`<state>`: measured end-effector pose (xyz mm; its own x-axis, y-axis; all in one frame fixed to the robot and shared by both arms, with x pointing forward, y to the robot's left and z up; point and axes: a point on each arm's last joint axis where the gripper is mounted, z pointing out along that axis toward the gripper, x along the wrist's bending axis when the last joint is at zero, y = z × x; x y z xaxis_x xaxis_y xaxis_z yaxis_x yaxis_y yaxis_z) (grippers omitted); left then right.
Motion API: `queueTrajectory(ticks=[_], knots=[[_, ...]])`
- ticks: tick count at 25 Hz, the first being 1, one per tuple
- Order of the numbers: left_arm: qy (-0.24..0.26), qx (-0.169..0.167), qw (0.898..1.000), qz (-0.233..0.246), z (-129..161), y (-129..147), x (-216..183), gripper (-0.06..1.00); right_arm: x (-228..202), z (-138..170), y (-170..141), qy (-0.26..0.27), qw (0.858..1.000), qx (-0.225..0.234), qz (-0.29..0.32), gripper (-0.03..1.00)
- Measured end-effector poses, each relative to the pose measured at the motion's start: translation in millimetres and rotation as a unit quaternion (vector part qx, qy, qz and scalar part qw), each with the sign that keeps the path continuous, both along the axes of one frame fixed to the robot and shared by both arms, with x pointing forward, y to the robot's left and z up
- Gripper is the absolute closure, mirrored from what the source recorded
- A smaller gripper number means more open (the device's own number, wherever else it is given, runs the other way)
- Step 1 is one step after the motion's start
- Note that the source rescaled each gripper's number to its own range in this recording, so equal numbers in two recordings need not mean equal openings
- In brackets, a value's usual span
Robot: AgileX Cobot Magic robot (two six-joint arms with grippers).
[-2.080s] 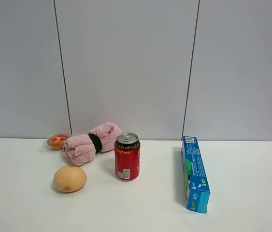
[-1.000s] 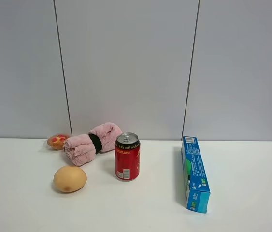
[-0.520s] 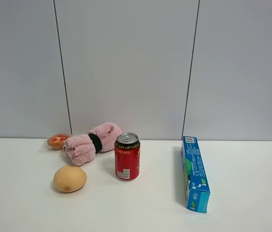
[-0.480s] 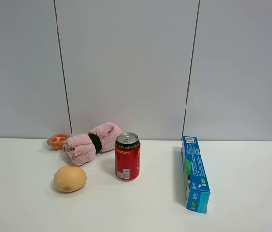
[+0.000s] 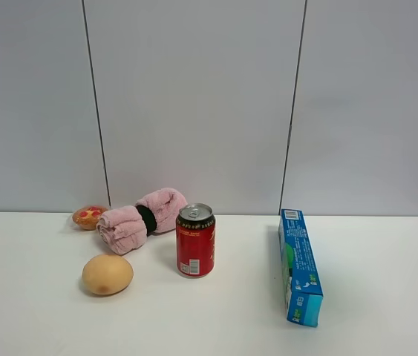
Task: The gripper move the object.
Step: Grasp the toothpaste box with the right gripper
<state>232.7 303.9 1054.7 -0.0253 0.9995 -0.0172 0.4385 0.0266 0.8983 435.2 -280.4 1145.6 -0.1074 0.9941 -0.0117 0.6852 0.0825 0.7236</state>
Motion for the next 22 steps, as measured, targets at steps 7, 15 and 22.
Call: queueTrajectory(ticks=[7,15,22], knots=[[0.000,0.000,1.000,0.000,0.0,0.0,0.0,-0.06,91.3,-52.2,75.2,0.085,0.994,0.054,0.046,-0.03],[0.000,0.000,1.000,0.000,0.0,0.0,0.0,-0.06,146.0,-142.8,105.8,0.233,0.970,0.057,-0.039,-0.03],[0.000,0.000,1.000,0.000,0.0,0.0,0.0,-0.06,160.1,-195.3,124.9,0.263,0.961,0.056,-0.059,-0.03]])
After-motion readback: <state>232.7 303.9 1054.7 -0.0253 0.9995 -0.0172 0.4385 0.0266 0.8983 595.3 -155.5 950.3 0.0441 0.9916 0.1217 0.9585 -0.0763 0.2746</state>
